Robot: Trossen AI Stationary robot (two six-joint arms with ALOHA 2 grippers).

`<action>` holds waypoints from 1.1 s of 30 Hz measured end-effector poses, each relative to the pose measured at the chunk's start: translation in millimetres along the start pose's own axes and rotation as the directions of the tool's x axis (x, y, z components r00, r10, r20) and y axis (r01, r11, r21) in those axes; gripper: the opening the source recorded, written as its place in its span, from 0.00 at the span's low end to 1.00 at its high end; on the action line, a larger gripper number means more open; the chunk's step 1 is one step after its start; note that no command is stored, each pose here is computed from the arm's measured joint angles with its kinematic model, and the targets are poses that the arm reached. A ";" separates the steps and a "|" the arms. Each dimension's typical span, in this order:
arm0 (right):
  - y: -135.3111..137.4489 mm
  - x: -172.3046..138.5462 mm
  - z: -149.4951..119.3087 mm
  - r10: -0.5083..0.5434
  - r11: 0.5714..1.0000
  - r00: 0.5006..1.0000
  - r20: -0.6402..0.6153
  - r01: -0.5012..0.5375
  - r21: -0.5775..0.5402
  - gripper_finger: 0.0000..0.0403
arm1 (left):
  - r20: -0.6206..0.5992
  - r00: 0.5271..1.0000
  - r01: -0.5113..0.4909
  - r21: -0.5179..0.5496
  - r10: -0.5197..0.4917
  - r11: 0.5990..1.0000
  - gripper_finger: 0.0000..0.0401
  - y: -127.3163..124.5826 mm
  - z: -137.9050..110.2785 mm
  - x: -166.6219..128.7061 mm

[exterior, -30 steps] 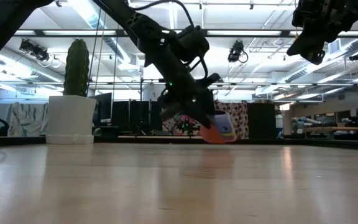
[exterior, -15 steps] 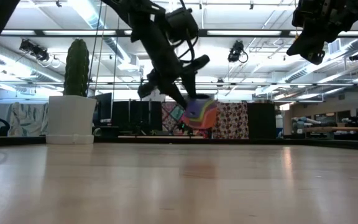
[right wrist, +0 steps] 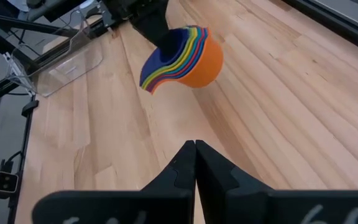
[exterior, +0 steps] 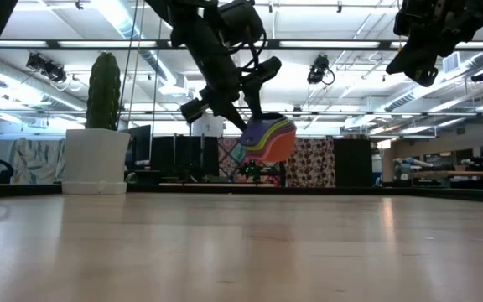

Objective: Nest measuring cups in basket
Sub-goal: Put the stacked colored measuring cups into the transparent bin

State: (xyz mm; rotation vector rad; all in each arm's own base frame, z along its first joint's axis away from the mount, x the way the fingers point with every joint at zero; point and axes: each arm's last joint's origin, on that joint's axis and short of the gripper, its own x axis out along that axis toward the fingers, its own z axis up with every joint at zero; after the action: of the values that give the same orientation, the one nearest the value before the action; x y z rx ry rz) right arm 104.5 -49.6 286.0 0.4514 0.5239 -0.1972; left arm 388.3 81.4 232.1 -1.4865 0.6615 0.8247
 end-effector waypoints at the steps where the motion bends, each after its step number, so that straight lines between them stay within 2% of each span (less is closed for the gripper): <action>1: 0.0 -0.1 0.0 0.000 1.000 1.000 0.000 0.000 0.000 0.03 | -0.005 1.000 0.000 -0.004 0.000 1.000 0.27 -0.1 -1.9 0.1; 5: 0.0 0.0 0.0 0.000 1.000 1.000 0.000 0.000 0.000 0.03 | -0.021 0.999 -0.033 -0.024 0.033 0.999 0.27 2.2 -12.2 -3.2; 12: 0.1 -0.1 0.3 0.001 1.000 1.000 0.004 -0.001 -0.002 0.03 | -0.030 1.000 0.004 0.002 -0.003 1.000 0.27 -2.6 -29.1 -29.0; 21: 0.1 -0.1 0.7 0.001 1.000 1.000 0.007 -0.001 -0.003 0.03 | -0.026 0.996 -0.080 0.020 0.080 0.997 0.27 7.5 -44.9 -59.7; 33: 0.1 0.0 0.7 0.001 1.000 1.000 0.007 -0.001 -0.003 0.03 | 0.053 0.988 -0.142 -0.086 0.147 0.986 0.27 30.9 -75.3 -130.7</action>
State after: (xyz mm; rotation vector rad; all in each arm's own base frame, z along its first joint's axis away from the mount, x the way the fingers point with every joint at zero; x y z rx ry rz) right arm 104.8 -49.8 286.6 0.4482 0.5173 -0.1974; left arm 295.8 -5.1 319.8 -1.4938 0.7046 1.0146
